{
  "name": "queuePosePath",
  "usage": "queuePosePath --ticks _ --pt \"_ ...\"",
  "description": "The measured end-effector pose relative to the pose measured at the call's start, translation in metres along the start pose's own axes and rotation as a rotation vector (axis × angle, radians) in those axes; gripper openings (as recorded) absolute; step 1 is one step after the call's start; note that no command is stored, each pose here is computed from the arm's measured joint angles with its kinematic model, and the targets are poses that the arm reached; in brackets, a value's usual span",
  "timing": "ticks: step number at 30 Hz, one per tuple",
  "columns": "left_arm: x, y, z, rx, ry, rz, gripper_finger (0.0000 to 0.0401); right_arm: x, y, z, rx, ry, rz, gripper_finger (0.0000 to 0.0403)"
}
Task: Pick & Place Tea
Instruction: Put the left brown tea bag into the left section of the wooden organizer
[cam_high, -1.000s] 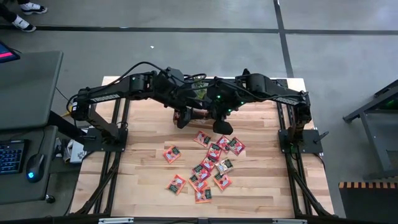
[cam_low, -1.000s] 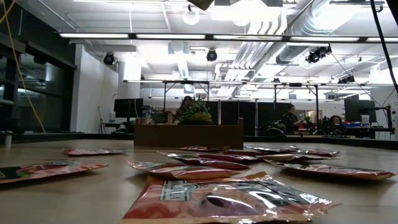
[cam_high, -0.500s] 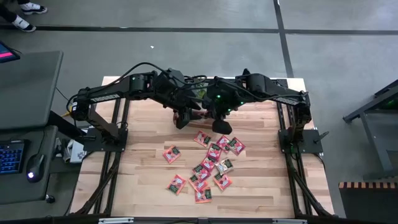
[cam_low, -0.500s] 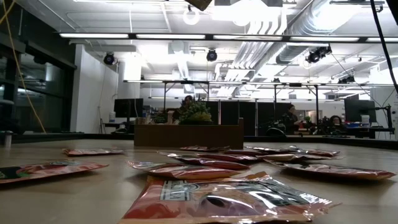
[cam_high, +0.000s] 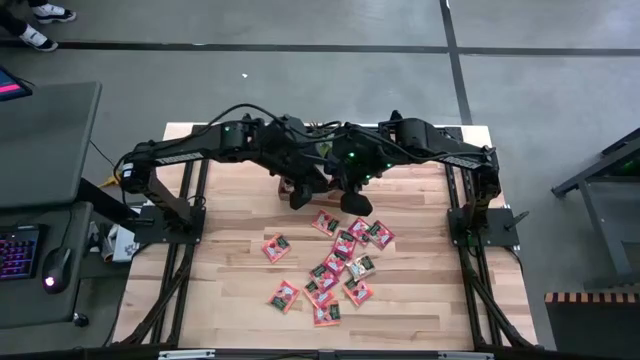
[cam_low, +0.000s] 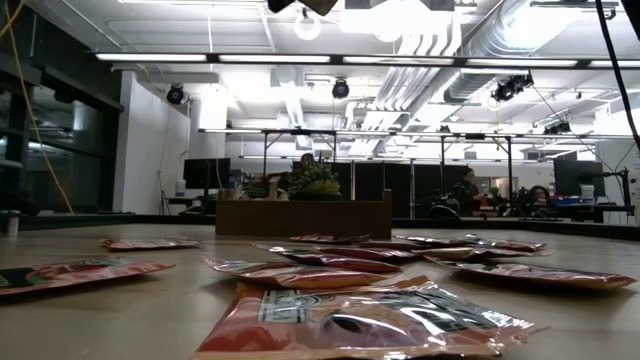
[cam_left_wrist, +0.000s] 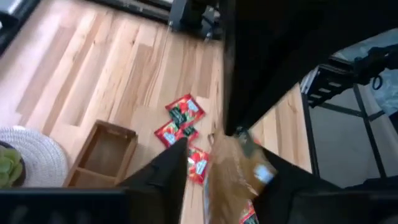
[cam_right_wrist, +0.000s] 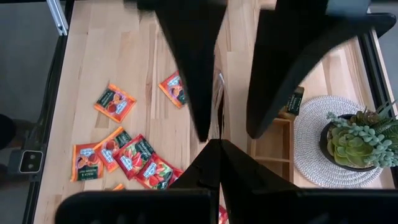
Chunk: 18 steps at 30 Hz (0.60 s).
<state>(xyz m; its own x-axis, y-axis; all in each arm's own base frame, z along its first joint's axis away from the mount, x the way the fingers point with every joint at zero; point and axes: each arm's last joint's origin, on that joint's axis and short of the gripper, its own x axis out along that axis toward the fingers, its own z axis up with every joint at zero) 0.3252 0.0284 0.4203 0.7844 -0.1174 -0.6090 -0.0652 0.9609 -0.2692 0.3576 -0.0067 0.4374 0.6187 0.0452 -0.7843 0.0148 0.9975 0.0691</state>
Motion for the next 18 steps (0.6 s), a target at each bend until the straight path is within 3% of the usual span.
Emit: queuePosePath --ticks 7,18 --pt "0.0003 -0.0001 0.0001 0.022 0.0 0.004 0.0014 0.0 -0.0002 -0.0002 0.0 0.002 -0.002 0.0" --pt "0.0002 0.0002 0.0002 0.037 -0.003 0.015 0.0002 -0.0002 -0.0003 -0.0006 0.009 0.005 -0.005 0.0001"
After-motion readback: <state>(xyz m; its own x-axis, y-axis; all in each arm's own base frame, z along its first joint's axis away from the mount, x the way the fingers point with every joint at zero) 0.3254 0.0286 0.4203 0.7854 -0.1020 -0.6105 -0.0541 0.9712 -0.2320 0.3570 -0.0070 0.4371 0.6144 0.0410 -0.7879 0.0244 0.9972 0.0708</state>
